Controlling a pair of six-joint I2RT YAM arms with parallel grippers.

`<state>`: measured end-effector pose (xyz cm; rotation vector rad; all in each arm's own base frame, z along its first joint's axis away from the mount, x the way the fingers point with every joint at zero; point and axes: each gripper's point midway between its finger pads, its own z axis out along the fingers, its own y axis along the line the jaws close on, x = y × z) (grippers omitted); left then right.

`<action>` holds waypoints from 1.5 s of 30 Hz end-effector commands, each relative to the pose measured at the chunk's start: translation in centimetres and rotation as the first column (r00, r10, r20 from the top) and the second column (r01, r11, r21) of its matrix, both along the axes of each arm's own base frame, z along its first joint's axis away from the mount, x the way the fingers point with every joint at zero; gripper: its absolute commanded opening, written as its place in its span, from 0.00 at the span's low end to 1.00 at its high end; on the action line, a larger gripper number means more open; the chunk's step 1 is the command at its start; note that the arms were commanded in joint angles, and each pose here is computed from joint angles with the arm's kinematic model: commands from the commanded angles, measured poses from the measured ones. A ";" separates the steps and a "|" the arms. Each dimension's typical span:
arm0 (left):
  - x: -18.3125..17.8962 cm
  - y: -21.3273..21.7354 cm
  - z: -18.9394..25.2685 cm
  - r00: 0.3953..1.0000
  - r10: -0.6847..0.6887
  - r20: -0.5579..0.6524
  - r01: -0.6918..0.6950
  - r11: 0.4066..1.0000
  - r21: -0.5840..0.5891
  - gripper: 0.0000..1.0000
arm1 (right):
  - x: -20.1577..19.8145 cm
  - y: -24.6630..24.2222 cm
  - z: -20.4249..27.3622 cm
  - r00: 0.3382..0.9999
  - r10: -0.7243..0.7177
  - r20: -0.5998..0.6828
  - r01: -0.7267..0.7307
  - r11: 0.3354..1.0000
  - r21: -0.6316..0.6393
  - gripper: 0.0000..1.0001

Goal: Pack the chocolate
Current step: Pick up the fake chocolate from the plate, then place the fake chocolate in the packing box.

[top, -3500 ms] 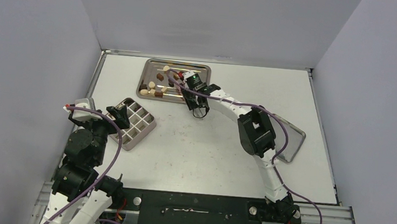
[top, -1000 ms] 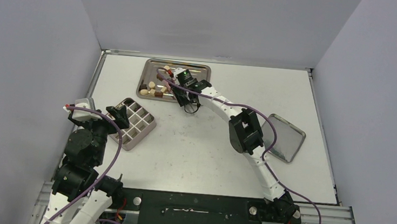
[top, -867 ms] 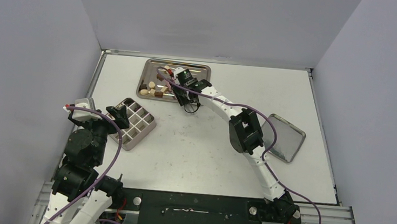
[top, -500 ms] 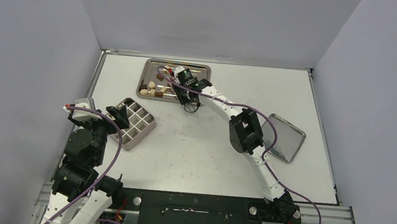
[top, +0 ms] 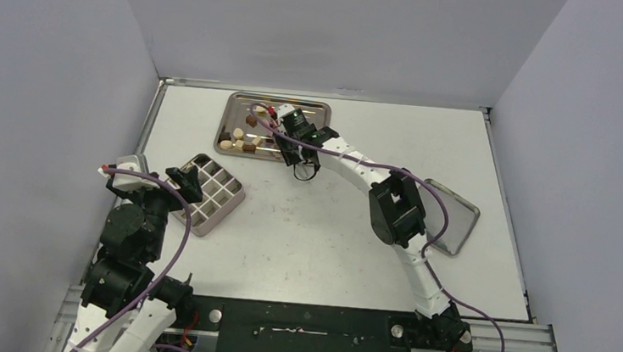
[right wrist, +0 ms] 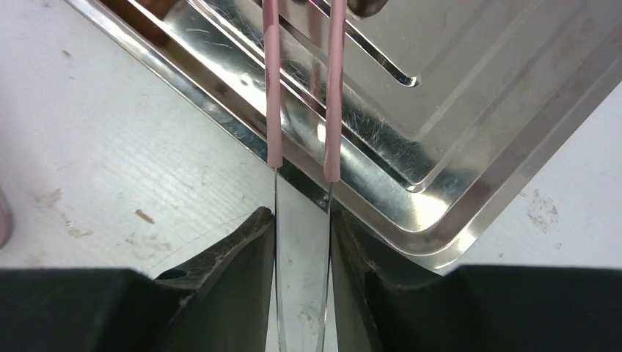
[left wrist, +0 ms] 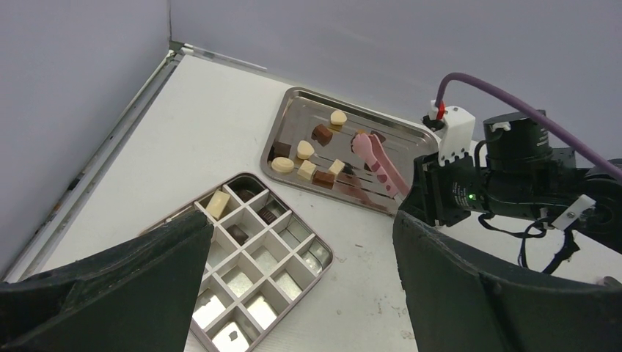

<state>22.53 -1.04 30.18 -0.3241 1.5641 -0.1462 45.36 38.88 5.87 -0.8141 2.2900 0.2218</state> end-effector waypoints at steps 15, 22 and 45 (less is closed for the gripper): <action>-0.6 1.4 2.0 0.996 0.067 0.058 -0.066 0.998 -0.020 0.91 | -6.9 7.2 12.6 0.983 0.137 0.120 -0.171 0.921 0.349 0.18; -1.0 2.1 2.2 0.993 0.104 0.062 -0.102 0.994 -0.030 0.91 | -12.7 11.1 11.9 0.964 0.254 0.082 -0.265 0.884 0.386 0.18; -1.2 2.3 2.3 0.992 0.112 0.065 -0.110 0.993 -0.033 0.91 | -19.2 15.1 8.2 0.928 0.373 0.014 -0.353 0.866 0.355 0.23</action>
